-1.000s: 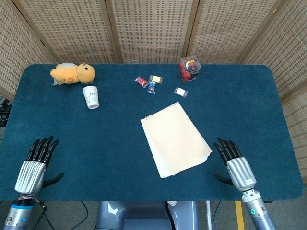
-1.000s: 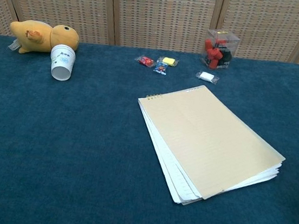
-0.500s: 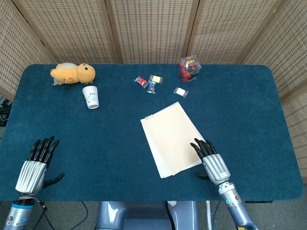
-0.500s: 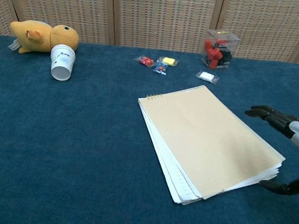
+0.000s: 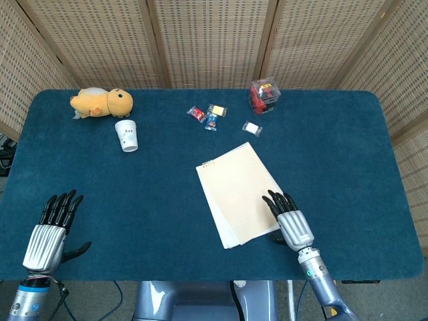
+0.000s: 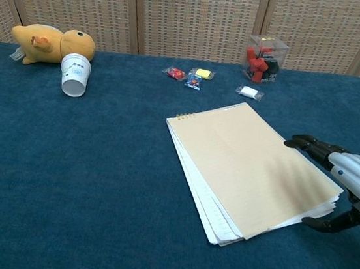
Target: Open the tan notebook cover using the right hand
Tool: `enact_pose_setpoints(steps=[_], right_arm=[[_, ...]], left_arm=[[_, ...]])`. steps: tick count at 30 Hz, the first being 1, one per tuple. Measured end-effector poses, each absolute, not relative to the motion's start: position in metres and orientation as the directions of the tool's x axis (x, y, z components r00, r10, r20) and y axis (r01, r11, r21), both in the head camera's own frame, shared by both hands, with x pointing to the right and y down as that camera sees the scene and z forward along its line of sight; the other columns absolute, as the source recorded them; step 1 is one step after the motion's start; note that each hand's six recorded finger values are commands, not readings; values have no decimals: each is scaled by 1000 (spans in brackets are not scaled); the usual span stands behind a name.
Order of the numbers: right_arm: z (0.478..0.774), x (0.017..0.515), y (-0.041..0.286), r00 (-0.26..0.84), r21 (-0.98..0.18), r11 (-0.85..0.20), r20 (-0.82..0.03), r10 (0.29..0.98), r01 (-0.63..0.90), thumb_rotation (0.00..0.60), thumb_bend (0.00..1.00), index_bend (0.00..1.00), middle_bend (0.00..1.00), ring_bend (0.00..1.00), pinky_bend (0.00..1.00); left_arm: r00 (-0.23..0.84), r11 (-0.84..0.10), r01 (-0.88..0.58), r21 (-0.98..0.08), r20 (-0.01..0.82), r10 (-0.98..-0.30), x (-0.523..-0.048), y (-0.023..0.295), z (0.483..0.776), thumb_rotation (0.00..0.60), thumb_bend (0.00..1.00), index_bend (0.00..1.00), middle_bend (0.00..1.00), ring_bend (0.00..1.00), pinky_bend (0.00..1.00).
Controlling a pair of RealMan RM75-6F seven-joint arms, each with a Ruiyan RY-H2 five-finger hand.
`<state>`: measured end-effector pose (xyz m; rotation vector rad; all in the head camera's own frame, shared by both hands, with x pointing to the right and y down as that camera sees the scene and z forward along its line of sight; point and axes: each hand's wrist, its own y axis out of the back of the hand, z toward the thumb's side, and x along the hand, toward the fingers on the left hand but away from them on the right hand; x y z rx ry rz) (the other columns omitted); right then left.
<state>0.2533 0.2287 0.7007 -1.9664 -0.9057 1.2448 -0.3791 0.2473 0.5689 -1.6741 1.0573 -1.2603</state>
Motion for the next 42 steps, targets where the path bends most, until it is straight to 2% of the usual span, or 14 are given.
enact_pose_setpoints(steps=[13,36,38,42], right_arm=[[716,243,231,328,-780,-588,-510,795,213,600,353,14,0,0,0],[724,237,231,331,-770,-606,-528,782,203,600,351,15,0,0,0],[725,235,230,333,-769,-606,-528,781,203,600,380,18,0,0,0],[726,231,228,337,-770,-603,-522,783,207,600,518,33,0,0,0]], left_arm=[[184,-353,-142,-925,326,-927,-386,250,576,600,139,0,0,0,0],[187,-354,-142,-924,326,-927,-385,249,578,600,139,0,0,0,0],[189,-356,-142,-924,328,-926,-385,249,578,600,140,0,0,0,0],[190,-358,-143,-923,329,-925,-384,249,579,600,140,0,0,0,0]])
